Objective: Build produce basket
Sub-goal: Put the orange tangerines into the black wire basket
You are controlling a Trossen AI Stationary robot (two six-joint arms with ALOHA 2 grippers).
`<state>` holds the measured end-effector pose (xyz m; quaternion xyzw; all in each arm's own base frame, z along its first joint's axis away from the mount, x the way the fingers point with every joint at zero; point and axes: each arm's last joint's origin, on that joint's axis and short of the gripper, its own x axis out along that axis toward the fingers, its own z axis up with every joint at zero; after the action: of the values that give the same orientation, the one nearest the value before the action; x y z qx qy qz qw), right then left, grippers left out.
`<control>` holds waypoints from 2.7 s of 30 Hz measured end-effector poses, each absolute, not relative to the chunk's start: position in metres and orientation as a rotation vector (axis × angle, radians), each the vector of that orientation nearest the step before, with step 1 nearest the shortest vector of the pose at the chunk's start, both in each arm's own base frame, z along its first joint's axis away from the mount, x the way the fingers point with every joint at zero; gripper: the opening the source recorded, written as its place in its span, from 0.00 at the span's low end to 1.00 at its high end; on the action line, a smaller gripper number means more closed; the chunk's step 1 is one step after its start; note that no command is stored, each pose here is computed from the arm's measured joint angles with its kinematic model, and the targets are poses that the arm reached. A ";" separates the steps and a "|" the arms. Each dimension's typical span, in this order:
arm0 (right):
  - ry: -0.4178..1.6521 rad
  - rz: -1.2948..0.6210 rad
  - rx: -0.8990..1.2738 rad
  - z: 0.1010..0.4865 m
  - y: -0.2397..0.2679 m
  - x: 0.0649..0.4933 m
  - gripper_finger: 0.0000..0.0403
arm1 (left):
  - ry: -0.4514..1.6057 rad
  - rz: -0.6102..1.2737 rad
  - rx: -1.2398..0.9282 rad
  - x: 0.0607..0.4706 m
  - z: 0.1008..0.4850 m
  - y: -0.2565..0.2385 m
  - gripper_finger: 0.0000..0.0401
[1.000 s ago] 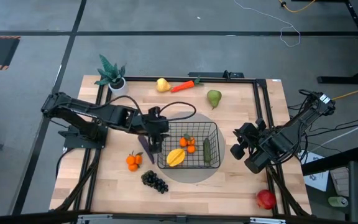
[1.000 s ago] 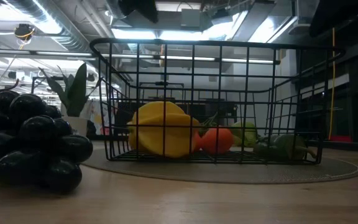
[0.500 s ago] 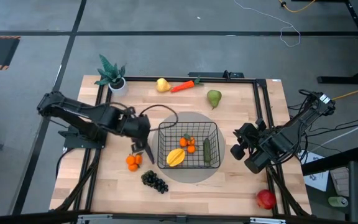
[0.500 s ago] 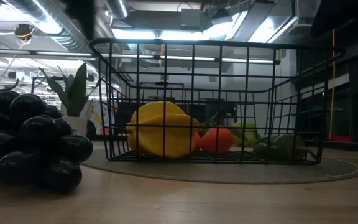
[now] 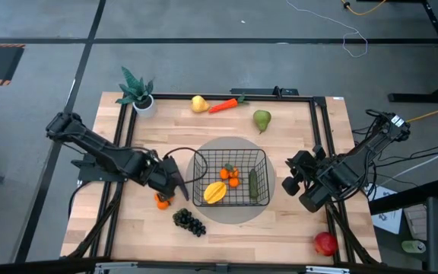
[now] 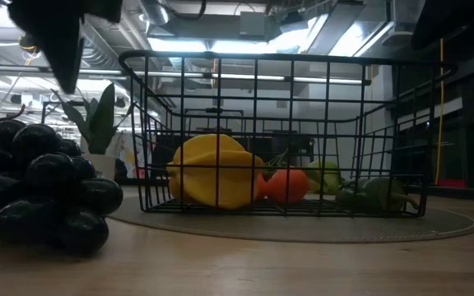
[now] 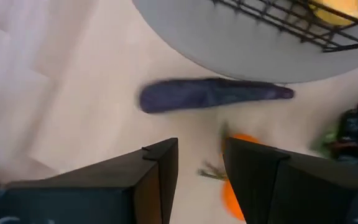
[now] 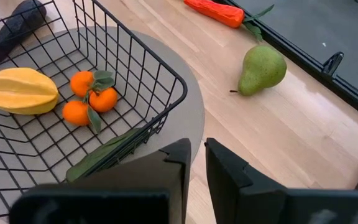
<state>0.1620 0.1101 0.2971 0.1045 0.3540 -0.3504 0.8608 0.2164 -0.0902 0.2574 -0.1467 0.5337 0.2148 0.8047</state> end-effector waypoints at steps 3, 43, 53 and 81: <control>0.750 -0.727 0.201 0.297 0.110 0.162 0.11 | 1.150 0.498 -0.420 0.214 0.245 -0.093 0.29; 0.789 -0.700 0.171 0.297 0.111 0.162 0.11 | 1.196 0.687 -0.598 0.212 0.191 -0.109 0.24; 0.786 -0.699 0.175 0.297 0.111 0.162 0.11 | 1.183 0.674 -0.602 0.213 0.191 -0.110 0.01; 0.785 -0.699 0.176 0.297 0.111 0.162 0.11 | 0.762 0.460 -0.170 0.195 0.353 -0.082 0.00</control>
<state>0.1624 0.1111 0.2966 0.0837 0.3742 -0.3331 0.8614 0.1948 -0.0817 0.3532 -0.0821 0.3682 0.2221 0.8991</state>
